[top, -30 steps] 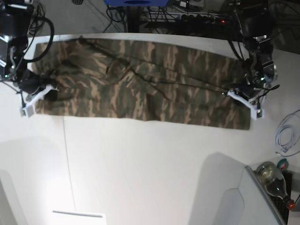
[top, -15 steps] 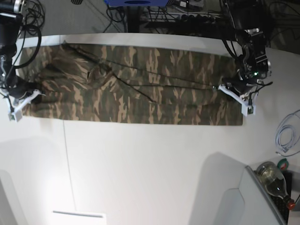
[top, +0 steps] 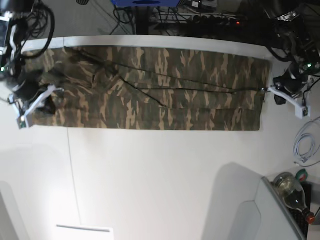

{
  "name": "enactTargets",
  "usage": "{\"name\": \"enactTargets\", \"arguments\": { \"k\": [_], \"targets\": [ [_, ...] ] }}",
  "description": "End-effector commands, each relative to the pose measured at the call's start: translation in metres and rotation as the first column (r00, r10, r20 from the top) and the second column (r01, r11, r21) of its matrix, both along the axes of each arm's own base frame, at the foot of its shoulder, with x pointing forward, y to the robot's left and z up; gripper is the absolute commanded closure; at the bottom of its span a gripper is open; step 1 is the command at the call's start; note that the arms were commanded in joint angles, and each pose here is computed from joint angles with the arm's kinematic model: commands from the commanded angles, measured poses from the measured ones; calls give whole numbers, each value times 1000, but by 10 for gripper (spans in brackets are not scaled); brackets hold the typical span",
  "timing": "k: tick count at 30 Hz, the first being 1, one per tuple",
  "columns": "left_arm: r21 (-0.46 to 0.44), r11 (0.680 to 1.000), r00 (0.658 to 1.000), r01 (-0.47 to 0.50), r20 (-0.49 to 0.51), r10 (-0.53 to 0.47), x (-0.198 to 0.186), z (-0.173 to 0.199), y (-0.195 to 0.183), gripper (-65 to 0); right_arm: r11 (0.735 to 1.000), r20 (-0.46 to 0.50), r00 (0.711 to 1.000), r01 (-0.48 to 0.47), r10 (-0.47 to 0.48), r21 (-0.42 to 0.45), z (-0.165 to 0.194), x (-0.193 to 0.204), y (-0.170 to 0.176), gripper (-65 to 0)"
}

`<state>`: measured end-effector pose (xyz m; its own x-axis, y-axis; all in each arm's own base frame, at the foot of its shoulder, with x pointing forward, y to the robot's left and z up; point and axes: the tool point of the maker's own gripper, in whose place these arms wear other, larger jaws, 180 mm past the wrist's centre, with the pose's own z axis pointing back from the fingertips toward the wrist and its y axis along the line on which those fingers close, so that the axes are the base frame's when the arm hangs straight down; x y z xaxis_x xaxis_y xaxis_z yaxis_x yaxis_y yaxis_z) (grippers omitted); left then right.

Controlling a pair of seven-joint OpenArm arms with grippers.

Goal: Layout the t-shirt on the table in an organized manner, then fold the t-shirt properly
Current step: 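Move both grippers to opposite ends of the camouflage strip, then grasp the strip ends with both grippers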

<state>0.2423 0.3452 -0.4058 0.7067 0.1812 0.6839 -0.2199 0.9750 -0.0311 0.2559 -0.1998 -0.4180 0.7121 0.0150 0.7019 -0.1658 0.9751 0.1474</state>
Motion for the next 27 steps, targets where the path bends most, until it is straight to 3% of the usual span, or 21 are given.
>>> {"name": "enactTargets", "arguments": {
  "k": [1, 5, 6, 14, 21, 27],
  "targets": [
    [8, 1000, 999, -2, 47, 2, 5, 13, 16, -30, 1000, 55, 998, -13, 12, 10, 15, 3, 6, -14],
    [-91, 992, 993, 82, 97, -73, -3, 11, 20, -558, 999, 20, 1000, -14, 13, 40, 8, -26, 23, -14],
    [-106, 990, 991, 97, 107, -86, -5, 11, 20, -650, 999, 9, 1000, -12, 12, 47, 5, -30, 26, -14],
    [-261, 965, 988, -12, 148, 52, -5, -31, 19, -650, 991, -17, 994, -109, 111, 81, -3, -44, 55, -12],
    [-297, 952, 987, 70, 156, -23, 5, -51, -18, -638, 980, -29, 985, -166, 170, 109, -6, -50, 79, -12],
    [-297, 951, 985, 86, 168, -37, 13, -48, -22, -638, 976, -30, 982, -182, 186, 116, -7, -51, 85, -12]
  ]
}}
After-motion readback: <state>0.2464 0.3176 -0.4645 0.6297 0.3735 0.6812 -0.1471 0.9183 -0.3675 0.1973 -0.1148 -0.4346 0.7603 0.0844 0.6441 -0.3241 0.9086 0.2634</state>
